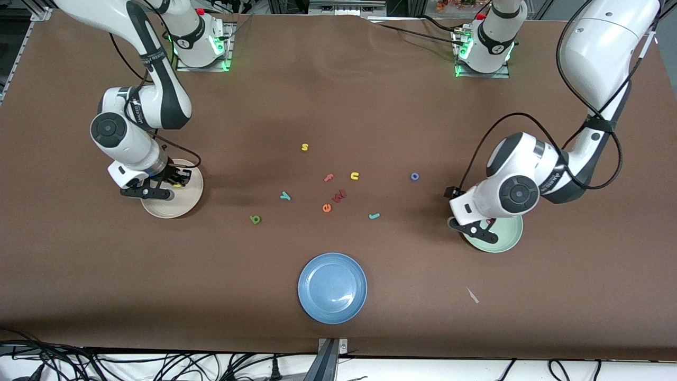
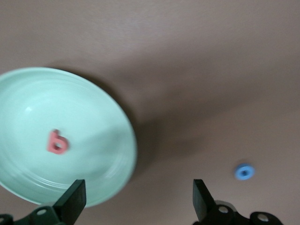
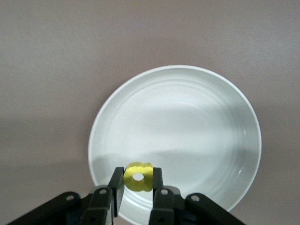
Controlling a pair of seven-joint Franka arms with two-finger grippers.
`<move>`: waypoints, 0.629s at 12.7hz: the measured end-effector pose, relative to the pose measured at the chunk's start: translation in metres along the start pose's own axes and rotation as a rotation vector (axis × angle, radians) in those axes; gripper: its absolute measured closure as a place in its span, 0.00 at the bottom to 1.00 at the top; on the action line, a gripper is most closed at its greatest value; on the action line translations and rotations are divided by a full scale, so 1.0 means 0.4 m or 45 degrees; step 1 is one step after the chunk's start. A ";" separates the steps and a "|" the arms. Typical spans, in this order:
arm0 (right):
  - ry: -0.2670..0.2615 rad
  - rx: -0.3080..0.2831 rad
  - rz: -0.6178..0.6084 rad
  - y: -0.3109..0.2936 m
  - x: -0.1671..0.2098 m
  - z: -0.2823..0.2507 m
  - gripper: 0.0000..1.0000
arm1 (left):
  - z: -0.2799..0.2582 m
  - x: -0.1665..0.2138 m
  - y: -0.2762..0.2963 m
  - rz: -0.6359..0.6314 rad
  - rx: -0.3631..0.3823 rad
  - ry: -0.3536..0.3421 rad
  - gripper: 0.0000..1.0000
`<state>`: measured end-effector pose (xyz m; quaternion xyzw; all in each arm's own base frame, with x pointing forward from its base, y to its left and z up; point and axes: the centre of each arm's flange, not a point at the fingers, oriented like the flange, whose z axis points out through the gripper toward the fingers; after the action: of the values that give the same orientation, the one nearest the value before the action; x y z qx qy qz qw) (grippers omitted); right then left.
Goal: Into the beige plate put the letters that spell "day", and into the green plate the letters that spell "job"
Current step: 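Reach the right gripper to green q while the left gripper reaches blue o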
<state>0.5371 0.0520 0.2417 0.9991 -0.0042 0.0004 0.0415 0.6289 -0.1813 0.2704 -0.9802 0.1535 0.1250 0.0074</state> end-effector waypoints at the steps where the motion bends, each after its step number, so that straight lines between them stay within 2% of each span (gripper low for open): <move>1: 0.002 0.000 -0.033 0.005 -0.010 0.011 0.65 | -0.003 -0.004 0.037 -0.058 -0.009 0.000 0.00; 4: -0.013 0.003 -0.038 0.005 -0.008 0.008 0.34 | 0.024 -0.018 0.161 -0.234 -0.012 -0.033 0.00; 7: -0.093 0.023 -0.033 -0.012 0.031 -0.048 0.01 | 0.101 -0.038 0.279 -0.372 -0.019 -0.032 0.00; 8: -0.100 0.029 -0.051 -0.031 0.049 -0.074 0.00 | 0.133 -0.047 0.296 -0.392 -0.036 -0.017 0.00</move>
<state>0.5567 0.0668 0.2703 0.9987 0.0141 -0.0396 0.0299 0.5627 -0.2856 0.2263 -0.9913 -0.0006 0.1312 0.0138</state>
